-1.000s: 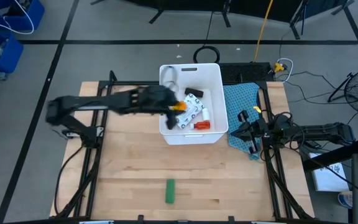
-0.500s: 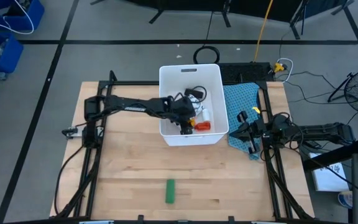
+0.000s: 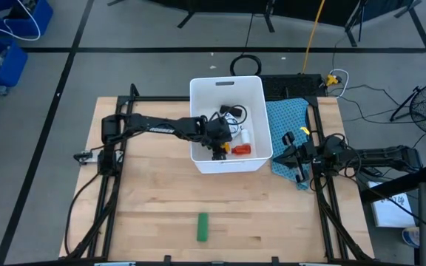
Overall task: Pick & place medical supplies in basket/bin
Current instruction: Put the orange medicine bottle into the white bin, then put the green bandage into the white bin
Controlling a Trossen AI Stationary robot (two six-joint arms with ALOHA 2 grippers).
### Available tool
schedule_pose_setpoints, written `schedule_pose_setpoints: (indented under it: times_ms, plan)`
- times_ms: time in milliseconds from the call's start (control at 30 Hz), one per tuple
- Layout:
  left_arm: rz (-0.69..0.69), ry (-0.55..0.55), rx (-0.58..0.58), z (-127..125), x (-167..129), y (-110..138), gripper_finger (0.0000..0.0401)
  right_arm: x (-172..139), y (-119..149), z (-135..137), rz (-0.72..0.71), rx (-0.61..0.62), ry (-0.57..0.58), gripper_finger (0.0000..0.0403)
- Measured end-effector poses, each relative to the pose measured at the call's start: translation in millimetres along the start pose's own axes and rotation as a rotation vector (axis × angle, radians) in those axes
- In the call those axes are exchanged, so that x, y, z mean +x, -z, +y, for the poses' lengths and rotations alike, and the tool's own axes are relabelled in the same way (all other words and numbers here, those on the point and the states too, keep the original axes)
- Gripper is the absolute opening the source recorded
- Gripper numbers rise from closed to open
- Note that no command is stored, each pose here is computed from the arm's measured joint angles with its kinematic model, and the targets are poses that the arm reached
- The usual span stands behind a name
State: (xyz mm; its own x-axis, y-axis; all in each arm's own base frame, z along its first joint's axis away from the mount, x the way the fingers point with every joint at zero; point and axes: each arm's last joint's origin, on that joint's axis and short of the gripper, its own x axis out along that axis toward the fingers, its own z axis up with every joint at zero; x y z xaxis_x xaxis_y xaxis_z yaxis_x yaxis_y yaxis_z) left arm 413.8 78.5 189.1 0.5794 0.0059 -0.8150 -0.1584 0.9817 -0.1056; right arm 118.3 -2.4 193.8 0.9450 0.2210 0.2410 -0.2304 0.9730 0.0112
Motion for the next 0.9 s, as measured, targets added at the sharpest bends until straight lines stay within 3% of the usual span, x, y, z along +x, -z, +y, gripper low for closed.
schedule_pose_setpoints:
  times_ms: [300, 400, 500, 700, 800, 900]
  plan:
    - [-0.001, -0.003, 0.023, 0, -2, -2, 0.0324, 0, 0, 0, 0.0, -0.008, 0.0, 0.0]
    - [-0.046, -0.006, 0.07, -6, -22, -13, 0.0337, 0, 0, 0, -0.001, -0.008, 0.0, 0.0]
    - [-0.15, -0.038, 0.131, -18, -61, -27, 0.0334, 0, 0, 0, 0.0, -0.01, 0.0, 0.0]
    - [-0.338, -0.133, 0.214, -52, -156, -29, 0.027, 0, 0, 0, 0.001, -0.01, -0.007, 0.0]
    - [-0.429, -0.108, 0.249, -66, -184, -7, 0.0203, 0, 0, 1, 0.003, -0.007, -0.047, 0.0]
    - [-0.506, -0.059, 0.235, -73, -193, 30, 0.0118, 0, -1, 2, -0.002, 0.014, -0.065, 0.0]
